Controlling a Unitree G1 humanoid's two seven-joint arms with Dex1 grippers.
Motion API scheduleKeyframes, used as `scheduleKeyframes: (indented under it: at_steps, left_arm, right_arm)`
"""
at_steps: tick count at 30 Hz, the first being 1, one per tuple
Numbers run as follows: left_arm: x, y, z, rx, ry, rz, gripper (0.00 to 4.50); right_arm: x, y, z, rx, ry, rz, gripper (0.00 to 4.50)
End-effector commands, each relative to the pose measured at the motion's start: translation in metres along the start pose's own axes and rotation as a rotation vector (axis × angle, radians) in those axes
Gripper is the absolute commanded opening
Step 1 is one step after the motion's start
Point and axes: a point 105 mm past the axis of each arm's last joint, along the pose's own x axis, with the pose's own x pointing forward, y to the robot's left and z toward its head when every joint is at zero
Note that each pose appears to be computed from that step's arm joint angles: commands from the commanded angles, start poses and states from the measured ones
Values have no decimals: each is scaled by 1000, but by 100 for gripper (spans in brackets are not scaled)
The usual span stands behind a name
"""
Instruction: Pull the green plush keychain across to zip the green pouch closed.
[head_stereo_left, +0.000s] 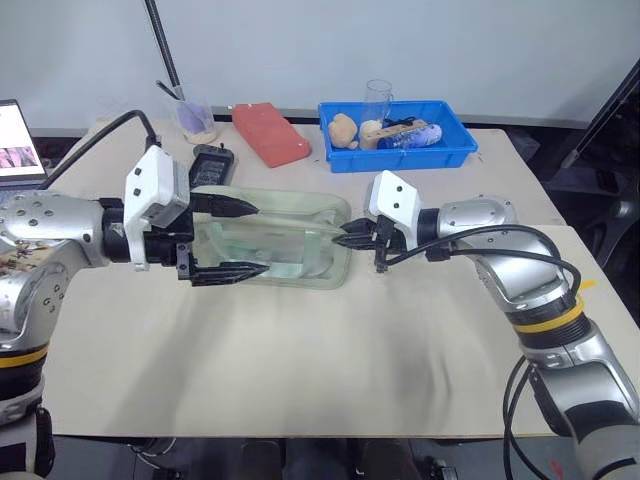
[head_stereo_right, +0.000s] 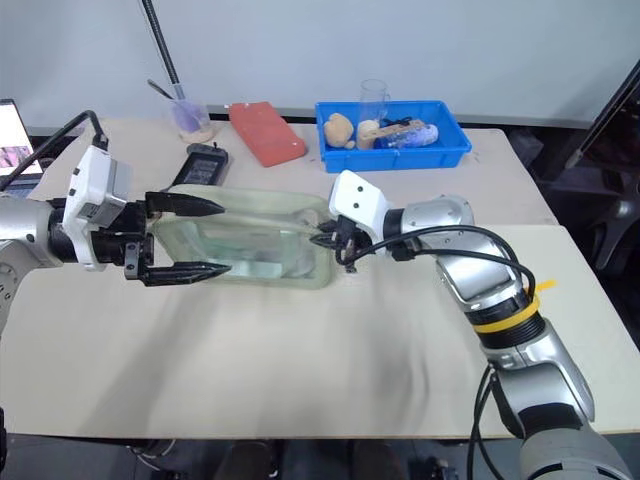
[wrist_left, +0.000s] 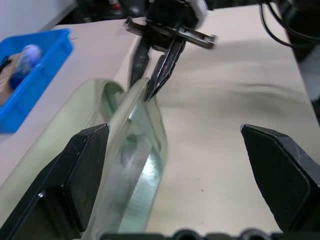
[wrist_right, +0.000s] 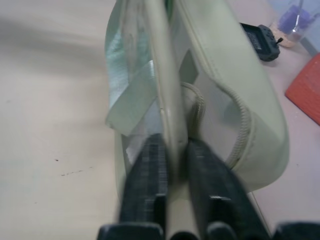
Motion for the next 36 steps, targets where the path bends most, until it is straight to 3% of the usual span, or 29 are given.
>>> scheduleKeyframes:
  at_steps: [1, 4, 7, 12, 17, 20, 27, 30, 36]
  left_arm:
    - [-33, 23, -1, -76, -42, 234, 450]
    - [-62, 39, -22, -206, -91, 431, 450]
    - [-71, 38, -46, -277, -95, 543, 450]
    - [-65, 22, -75, -285, -11, 565, 450]
    - [-75, 22, -89, -270, 39, 600, 450]
    - [-75, 28, -88, -257, 18, 609, 368]
    - [-70, 34, -84, -239, 2, 591, 21]
    - [-69, 35, -74, -231, -16, 566, 4]
    - [-62, 56, -23, -137, -102, 546, 4]
  right_arm:
    - [-7, -5, 10, -47, -34, -4, 3]
    - [-11, -9, 10, -62, -35, -14, 3]
    - [-12, -12, 9, -78, -28, -24, 3]
    - [-11, -12, 10, -78, -33, -16, 3]
    - [-10, -13, 11, -75, -37, -22, 3]
    - [-10, -14, 11, -72, -39, -29, 0]
    - [-9, -14, 11, -71, -37, -41, 0]
    - [-10, -14, 9, -66, -33, -50, 0]
    - [-10, -15, 10, -60, -34, -66, 0]
